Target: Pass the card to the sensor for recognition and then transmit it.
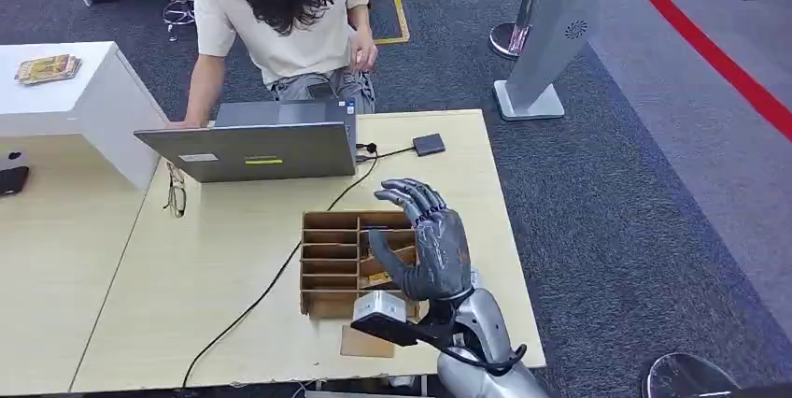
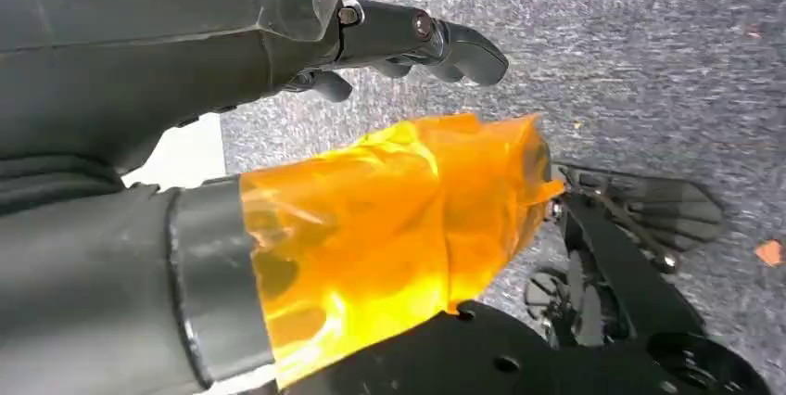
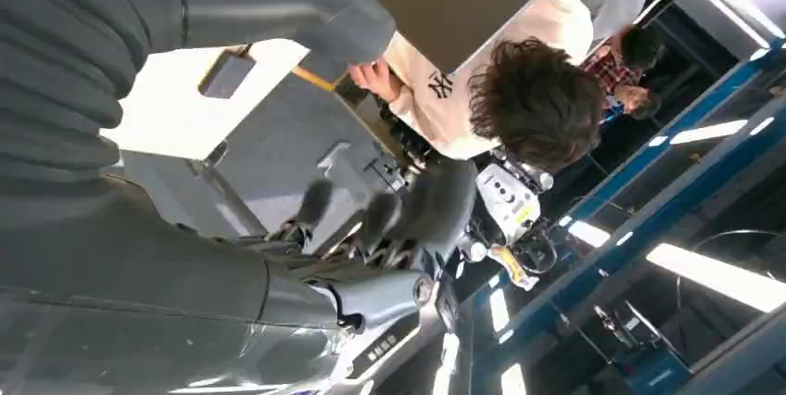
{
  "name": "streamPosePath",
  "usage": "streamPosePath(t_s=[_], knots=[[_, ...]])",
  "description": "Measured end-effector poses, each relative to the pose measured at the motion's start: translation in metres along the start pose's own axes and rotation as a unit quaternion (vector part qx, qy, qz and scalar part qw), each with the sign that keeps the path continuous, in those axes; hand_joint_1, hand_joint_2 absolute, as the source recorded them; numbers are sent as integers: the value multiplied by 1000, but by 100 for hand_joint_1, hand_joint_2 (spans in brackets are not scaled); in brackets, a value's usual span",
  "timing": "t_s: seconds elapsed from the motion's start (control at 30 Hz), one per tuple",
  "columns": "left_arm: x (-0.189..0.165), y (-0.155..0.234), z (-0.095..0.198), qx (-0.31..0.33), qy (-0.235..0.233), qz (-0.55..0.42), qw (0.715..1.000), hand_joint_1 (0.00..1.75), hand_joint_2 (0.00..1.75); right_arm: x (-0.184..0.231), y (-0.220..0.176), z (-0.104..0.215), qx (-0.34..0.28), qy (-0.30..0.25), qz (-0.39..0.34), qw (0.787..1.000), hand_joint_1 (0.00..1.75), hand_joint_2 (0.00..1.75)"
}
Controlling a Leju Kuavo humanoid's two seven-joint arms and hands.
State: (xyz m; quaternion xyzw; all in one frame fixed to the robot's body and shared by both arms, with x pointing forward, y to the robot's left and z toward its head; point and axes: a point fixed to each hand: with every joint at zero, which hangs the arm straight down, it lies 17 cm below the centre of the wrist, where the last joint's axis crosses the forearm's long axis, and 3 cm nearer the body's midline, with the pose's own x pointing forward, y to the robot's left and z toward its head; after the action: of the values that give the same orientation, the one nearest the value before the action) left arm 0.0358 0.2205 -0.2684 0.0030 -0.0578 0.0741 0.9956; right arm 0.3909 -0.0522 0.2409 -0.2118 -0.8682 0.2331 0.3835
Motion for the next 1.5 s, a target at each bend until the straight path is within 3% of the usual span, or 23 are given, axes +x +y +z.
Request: streamPosePath(t_s=[0.03,0.17,0.23,0.27,0.3,0.37,0.73,0.97,1.1,1.23,1.27,1.5], knots=[[-1,1,0,1,-1,-2,1000,0,0,0,0,1,2,-2,7,1000,120,175],[-3,3,0,4,-1,-3,1000,0,0,-2,2,3,9,-5,28,1000,124,175],[-3,4,0,4,-3,-4,1000,0,0,-4,1,4,9,-5,37,999,98,175],[-4,4,0,5,-2,-4,1000,0,0,-5,1,5,9,-6,42,999,98,175],[-4,5,0,6,-2,-2,1000,0,0,-6,1,5,10,-6,46,999,86,175],[-4,5,0,6,-2,-2,1000,0,0,-8,0,6,11,-4,51,999,87,175],[-5,6,0,6,-4,-2,1000,0,0,-15,0,12,16,-6,94,995,63,175],[-1,7,-1,7,-7,-2,1000,0,0,-21,3,15,25,-5,118,993,63,175],[-1,8,-1,11,-8,-3,1000,0,0,-26,11,20,38,-2,130,991,79,175],[2,10,-1,14,-10,-2,1000,0,0,-29,17,22,50,1,137,989,75,175],[2,10,-1,15,-10,-1,1000,0,0,-30,19,22,54,1,137,989,82,175],[8,11,-2,18,-15,-1,1000,0,0,-32,30,21,73,-2,146,987,59,175]])
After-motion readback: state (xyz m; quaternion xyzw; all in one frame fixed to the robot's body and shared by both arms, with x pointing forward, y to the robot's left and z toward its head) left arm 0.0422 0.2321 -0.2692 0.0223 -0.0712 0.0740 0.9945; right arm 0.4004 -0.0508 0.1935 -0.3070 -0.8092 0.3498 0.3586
